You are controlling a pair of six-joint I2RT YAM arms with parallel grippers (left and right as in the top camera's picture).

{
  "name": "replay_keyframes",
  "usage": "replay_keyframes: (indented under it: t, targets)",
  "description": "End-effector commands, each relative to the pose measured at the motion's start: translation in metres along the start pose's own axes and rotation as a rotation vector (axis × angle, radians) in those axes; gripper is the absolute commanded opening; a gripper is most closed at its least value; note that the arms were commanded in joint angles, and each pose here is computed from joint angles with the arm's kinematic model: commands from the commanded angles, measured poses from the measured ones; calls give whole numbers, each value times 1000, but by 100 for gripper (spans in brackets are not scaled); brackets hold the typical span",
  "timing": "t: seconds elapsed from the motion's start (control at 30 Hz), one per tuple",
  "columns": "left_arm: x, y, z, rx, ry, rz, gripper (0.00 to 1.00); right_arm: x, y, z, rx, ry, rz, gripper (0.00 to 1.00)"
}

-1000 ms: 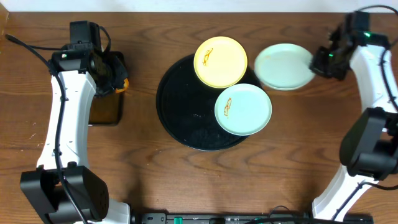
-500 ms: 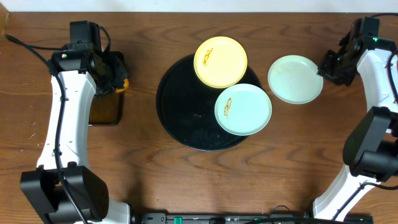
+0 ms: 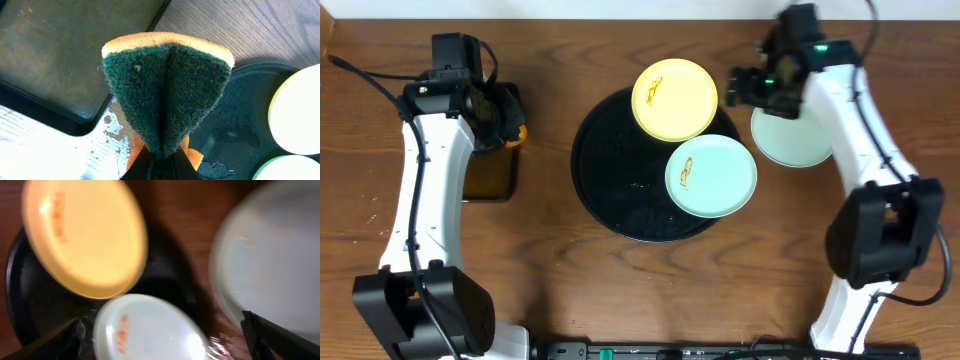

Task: Clean dirty plates on tray and stack at the side
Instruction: 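Grasp the yellow plate rim with the right gripper and drag it leftward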

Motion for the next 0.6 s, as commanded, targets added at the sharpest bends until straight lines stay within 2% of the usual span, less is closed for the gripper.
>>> replay_keyframes:
  t: [0.0, 0.1, 0.2, 0.57]
  targets:
    - [-2, 0, 2, -4, 7, 3, 8, 3, -12, 38, -43, -67, -133, 89]
    - [-2, 0, 2, -5, 7, 3, 8, -13, -19, 55, -49, -73, -164, 83]
    - [-3, -1, 3, -4, 8, 7, 8, -30, -24, 56, -101, -162, -217, 72]
    - [-8, -4, 4, -3, 9, 15, 8, -101, -34, 45, -132, -268, -166, 62]
Point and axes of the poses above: each gripper's point midway between its finger pads, its own x axis back along the fingers, its own z axis along the line the jaws close on, y = z × x, the point moved 8 cm from there along x, back along the fingers, and after that the axes turned 15 degrees about -x, right-handed, at the moved point
